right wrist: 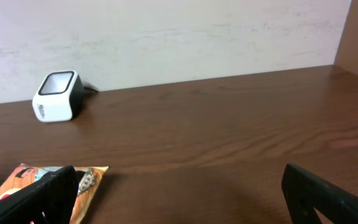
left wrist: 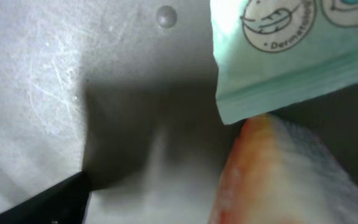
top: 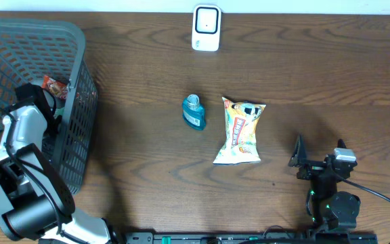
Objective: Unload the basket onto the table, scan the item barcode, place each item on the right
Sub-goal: 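Reach the left gripper into the basket and grasp the small orange packet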
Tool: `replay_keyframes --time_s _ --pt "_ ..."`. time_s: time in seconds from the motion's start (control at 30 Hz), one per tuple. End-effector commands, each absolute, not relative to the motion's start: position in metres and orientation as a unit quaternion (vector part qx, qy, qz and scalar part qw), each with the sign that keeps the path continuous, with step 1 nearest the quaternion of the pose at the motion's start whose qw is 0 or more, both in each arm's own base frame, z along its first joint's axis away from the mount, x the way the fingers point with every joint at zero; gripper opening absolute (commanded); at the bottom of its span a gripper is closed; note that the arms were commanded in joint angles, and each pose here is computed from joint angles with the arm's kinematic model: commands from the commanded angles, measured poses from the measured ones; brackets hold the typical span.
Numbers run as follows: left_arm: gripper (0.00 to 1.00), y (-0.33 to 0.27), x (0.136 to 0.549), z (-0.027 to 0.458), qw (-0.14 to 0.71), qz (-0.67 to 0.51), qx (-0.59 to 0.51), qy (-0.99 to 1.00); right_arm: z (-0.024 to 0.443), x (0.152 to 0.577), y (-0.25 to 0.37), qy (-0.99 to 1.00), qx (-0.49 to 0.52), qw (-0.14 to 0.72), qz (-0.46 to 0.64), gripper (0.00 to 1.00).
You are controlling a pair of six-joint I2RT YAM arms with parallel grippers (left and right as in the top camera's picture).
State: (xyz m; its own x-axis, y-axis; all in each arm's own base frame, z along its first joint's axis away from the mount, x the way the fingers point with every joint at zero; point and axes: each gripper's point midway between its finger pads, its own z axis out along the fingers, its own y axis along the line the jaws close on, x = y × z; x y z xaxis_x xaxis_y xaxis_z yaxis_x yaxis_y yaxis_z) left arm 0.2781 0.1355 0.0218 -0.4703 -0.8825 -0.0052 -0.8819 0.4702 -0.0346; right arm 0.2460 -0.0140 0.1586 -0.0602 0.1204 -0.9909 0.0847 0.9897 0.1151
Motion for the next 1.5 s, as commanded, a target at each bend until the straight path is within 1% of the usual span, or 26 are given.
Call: replay_keyframes --time_s 0.0,0.1,0.17,0.2,0.43,0.63,0.83,0.87,0.9,0.93,1.0,1.03,1.1,1.13,1.2,1.47 --pt "0.76 0.129 0.259 0.001 -0.029 0.0 -0.507 0.862 0.158 0.246 -0.011 0.728 0.062 0.682 0.012 0.99" --pt "0.62 0.135 0.261 0.007 -0.02 0.009 -0.508 0.861 0.158 0.246 -0.011 0.728 0.062 0.682 0.012 0.99" --pt "0.48 0.137 0.263 0.012 -0.013 0.01 -0.509 0.86 0.158 0.246 -0.011 0.728 0.062 0.682 0.012 0.99" --pt "0.44 0.138 0.264 0.016 -0.007 0.01 -0.51 0.86 0.158 0.246 -0.011 0.728 0.062 0.682 0.012 0.99" --pt "0.44 0.149 0.274 0.063 0.068 0.005 -0.516 0.854 0.158 0.246 -0.011 0.728 0.062 0.682 0.012 0.99" --pt "0.44 0.158 0.276 0.139 0.191 0.0 -0.519 0.833 0.158 0.246 -0.011 0.728 0.062 0.682 0.012 0.99" --pt "0.44 0.15 0.258 0.224 0.331 -0.007 -0.507 0.796 0.158 0.246 -0.011 0.728 0.062 0.682 0.012 0.99" --pt "0.45 0.148 0.254 0.234 0.349 -0.008 -0.503 0.791 0.158 0.246 -0.011 0.728 0.062 0.682 0.012 0.99" --pt "0.57 0.146 0.25 0.244 0.365 -0.008 -0.5 0.785 0.158 0.246 -0.011 0.728 0.062 0.682 0.012 0.99" --pt "0.66 0.144 0.246 0.251 0.377 -0.009 -0.498 0.781 0.158 0.246 -0.011 0.728 0.062 0.682 0.012 0.99" --pt "0.8 0.142 0.243 0.256 0.387 -0.009 -0.496 0.777 0.158 0.246 -0.011 0.728 0.062 0.682 0.012 0.99" --pt "0.91 0.141 0.242 0.255 0.386 -0.009 -0.496 0.778 0.158 0.246 -0.011 0.728 0.062 0.682 0.012 0.99" --pt "1.0 0.142 0.243 0.245 0.369 -0.008 -0.5 0.784 0.158 0.246 -0.011 0.728 0.062 0.682 0.012 0.99" --pt "0.98 0.143 0.244 0.239 0.358 -0.006 -0.502 0.787 0.158 0.246 -0.011 0.728 0.062 0.682 0.012 0.99" --pt "0.98 0.147 0.248 0.221 0.329 -0.001 -0.508 0.796 0.158 0.246 -0.011 0.728 0.062 0.682 0.012 0.99" --pt "0.98 0.159 0.263 0.126 0.164 0.018 -0.524 0.836 0.158 0.246 -0.011 0.728 0.062 0.682 0.012 0.99"
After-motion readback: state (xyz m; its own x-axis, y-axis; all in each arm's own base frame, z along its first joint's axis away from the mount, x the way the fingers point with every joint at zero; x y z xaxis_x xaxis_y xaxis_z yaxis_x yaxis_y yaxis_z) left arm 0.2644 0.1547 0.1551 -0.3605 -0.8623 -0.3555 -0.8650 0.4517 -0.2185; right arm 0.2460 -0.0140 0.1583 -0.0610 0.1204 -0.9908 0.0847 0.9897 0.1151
